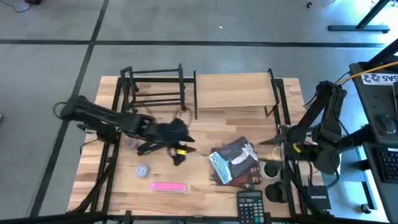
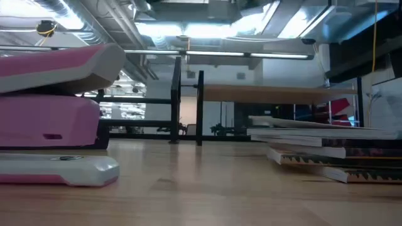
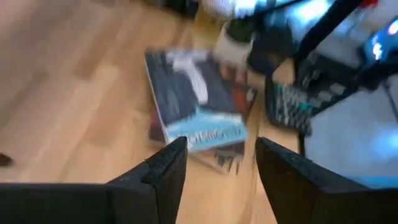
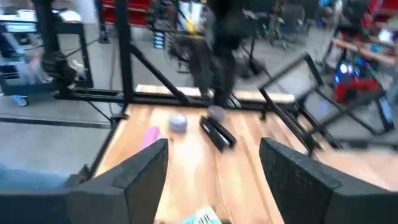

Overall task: Stock shelves
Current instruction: Return to home position

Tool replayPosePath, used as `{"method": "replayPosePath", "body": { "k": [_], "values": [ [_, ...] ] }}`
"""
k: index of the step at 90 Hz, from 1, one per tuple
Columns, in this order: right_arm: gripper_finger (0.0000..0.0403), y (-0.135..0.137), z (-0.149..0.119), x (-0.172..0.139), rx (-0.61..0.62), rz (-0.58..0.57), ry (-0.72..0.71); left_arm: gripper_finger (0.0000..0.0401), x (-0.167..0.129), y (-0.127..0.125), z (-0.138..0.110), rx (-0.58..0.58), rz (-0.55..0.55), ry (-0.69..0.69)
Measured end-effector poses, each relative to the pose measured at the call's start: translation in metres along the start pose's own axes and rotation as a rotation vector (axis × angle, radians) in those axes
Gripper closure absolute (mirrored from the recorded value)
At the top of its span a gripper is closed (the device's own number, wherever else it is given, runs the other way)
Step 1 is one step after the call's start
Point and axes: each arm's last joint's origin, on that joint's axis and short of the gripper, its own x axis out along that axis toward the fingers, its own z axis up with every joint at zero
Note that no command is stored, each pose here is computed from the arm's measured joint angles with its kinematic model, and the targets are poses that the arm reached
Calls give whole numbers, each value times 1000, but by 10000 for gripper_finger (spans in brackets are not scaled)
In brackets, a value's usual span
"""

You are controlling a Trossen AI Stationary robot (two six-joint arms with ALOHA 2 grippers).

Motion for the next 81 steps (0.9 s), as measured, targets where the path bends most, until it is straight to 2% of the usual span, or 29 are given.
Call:
{"method": "replayPosePath", "body": {
  "k": [10,24,36,55,63,71,81],
  "values": [
    [210,-27,-7,-9,63,-47,52,247,-37,12,-8,-27,11,-106],
    [244,-65,-23,-25,174,-84,99,256,-73,39,-34,-85,27,-180],
    [267,-98,-48,-37,330,-49,122,260,-97,64,-60,-159,61,-239],
    [303,-142,-89,-50,578,26,23,261,-133,95,-88,-238,61,-374],
    [324,-150,-104,-50,622,74,-32,261,-136,103,-101,-260,41,-407],
    [347,-144,-108,-46,549,60,-18,261,-134,109,-112,-285,13,-435],
    [379,-135,-108,-42,537,76,-39,261,-131,117,-124,-301,15,-464]
  ]
}}
